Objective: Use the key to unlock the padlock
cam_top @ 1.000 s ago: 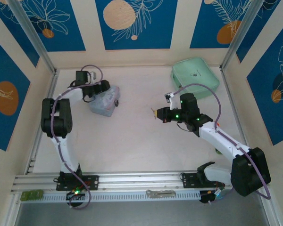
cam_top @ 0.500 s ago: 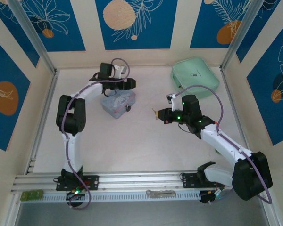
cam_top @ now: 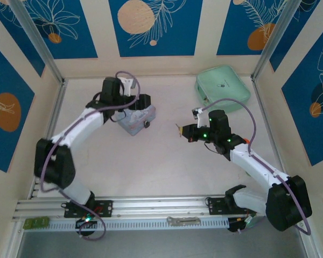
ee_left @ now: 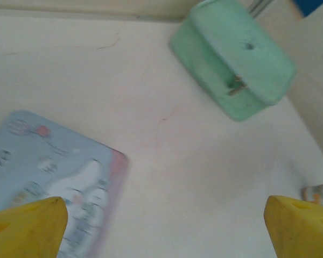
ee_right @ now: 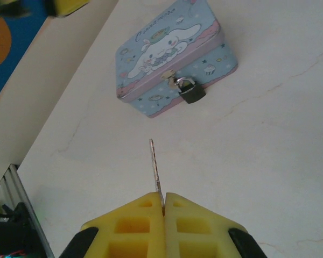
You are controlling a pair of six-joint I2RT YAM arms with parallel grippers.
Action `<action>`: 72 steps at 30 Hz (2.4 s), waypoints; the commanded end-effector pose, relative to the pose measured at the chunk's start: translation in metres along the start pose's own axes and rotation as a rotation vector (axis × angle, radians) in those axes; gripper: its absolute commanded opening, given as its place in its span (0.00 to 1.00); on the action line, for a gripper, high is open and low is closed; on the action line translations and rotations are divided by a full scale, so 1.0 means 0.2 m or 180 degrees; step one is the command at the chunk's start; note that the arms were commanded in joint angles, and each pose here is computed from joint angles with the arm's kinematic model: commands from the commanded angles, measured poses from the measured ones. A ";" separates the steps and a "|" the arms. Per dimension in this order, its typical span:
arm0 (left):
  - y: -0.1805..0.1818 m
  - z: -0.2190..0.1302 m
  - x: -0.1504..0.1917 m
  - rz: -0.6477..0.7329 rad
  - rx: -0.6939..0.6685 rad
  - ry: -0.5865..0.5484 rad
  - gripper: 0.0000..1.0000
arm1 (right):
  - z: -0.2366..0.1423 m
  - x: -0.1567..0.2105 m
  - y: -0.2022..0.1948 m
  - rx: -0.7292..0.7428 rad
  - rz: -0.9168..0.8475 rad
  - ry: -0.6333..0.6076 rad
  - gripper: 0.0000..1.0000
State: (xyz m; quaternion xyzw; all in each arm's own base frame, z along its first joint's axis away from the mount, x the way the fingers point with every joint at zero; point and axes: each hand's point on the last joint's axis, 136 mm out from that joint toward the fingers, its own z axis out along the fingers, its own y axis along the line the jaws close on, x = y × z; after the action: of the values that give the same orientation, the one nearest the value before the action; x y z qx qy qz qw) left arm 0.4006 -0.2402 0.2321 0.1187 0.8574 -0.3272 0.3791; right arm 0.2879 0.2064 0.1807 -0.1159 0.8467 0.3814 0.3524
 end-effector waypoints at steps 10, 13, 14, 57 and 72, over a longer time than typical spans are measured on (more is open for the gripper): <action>-0.02 0.03 0.72 -0.1035 -0.0566 -0.0256 0.93 | 0.01 -0.06 -0.11 0.0232 0.0194 -0.0200 0.00; -0.01 0.09 0.72 -0.0976 -0.0519 -0.0294 0.95 | 0.00 -0.04 -0.11 0.0209 0.0254 -0.0220 0.00; -0.02 0.11 0.71 -0.0947 -0.0480 -0.0322 0.95 | 0.00 -0.03 -0.11 0.0207 0.0276 -0.0239 0.00; 0.59 0.39 0.59 -0.0662 -0.1103 -0.0853 0.63 | 0.02 -0.01 -0.10 0.0130 0.0361 -0.0175 0.00; 0.62 0.65 0.61 -0.0905 -0.0838 -0.0890 0.36 | 0.04 0.00 -0.12 0.0156 0.0378 -0.0164 0.00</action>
State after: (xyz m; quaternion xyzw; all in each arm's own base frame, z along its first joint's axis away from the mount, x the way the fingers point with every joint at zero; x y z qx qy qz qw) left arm 0.4522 -0.2327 0.0431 -0.0970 0.8253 -0.2644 0.4894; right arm 0.3010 0.1924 0.1612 -0.0464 0.8547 0.3760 0.3547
